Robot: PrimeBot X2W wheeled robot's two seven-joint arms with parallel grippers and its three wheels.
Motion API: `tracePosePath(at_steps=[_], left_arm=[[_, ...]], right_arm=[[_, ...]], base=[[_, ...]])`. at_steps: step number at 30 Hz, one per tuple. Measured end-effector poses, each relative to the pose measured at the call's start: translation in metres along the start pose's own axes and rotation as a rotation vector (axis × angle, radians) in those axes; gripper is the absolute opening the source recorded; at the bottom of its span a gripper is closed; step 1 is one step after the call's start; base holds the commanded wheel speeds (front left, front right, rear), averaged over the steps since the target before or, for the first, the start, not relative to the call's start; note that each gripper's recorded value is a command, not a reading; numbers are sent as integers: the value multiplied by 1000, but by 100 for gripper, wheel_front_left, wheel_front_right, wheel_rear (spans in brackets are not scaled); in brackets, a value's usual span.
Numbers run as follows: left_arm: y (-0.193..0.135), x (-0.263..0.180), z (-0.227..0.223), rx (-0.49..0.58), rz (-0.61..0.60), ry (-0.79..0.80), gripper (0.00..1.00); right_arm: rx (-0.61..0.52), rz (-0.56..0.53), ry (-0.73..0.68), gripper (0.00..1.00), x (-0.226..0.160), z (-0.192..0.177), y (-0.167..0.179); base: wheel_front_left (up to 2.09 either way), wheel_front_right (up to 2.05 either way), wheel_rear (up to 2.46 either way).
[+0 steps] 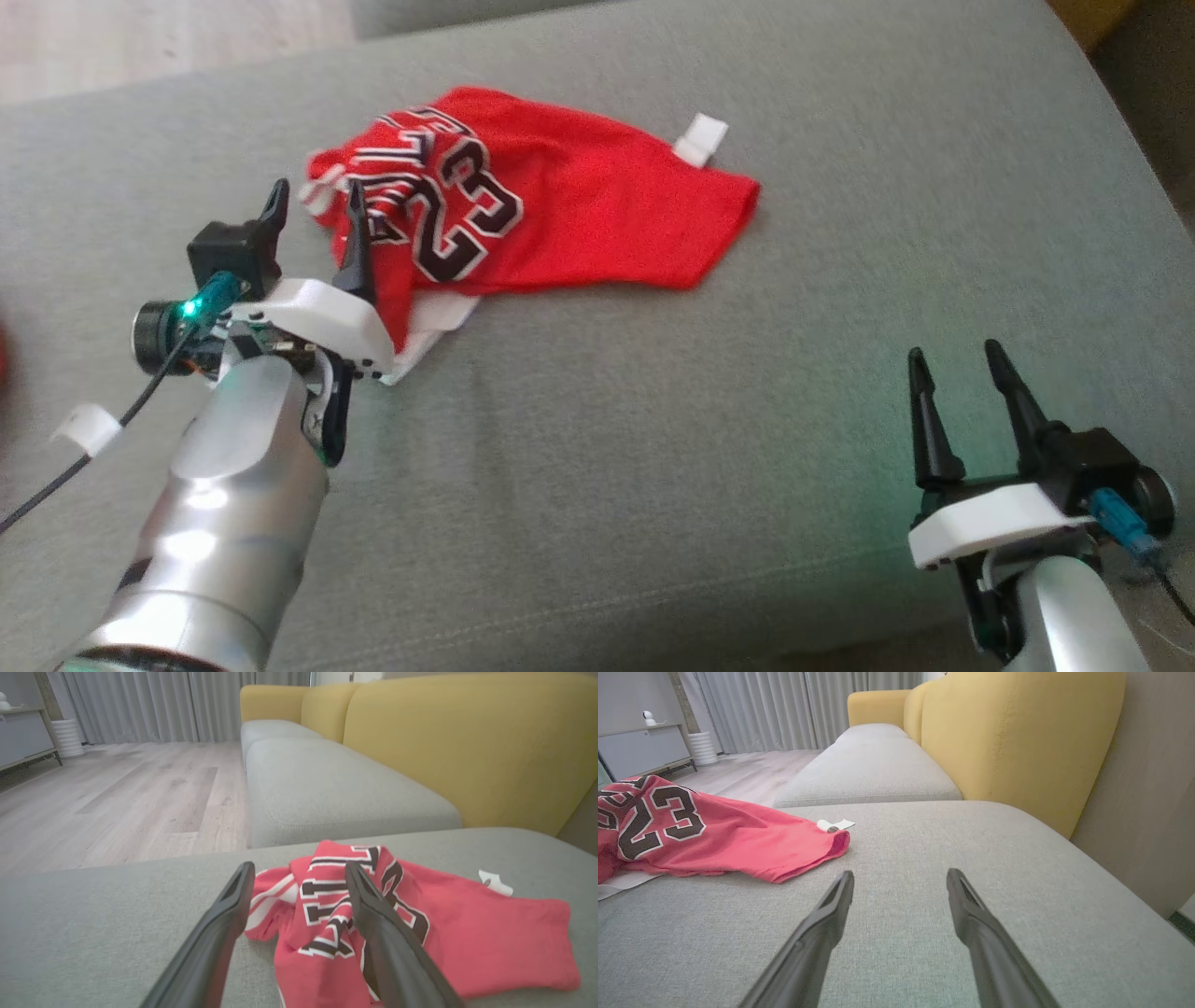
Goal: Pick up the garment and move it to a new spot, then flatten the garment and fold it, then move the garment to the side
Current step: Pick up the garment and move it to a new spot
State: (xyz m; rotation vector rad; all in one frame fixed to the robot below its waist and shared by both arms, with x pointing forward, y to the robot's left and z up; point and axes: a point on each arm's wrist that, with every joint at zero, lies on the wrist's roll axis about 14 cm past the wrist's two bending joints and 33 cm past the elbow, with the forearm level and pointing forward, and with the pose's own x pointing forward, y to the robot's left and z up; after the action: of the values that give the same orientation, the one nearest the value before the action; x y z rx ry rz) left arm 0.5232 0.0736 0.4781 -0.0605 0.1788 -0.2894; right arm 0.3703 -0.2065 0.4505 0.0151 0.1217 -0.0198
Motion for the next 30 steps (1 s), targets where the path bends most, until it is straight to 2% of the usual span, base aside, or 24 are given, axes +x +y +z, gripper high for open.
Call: tracePosePath(at_steps=[8, 18, 30], left_arm=[[11, -51, 24, -36, 36, -114, 100], [32, -142, -11, -66, 150, -138, 100], [39, -203, -37, -94, 238, -133, 100]], right_arm=[[-15, 40, -72, 100, 0, 26, 13], [-2, 109, -88, 100, -12, 31, 36], [43, 155, -77, 100, -34, 21, 51]], base=[[0, 0, 0], [0, 0, 0], [0, 0, 0]])
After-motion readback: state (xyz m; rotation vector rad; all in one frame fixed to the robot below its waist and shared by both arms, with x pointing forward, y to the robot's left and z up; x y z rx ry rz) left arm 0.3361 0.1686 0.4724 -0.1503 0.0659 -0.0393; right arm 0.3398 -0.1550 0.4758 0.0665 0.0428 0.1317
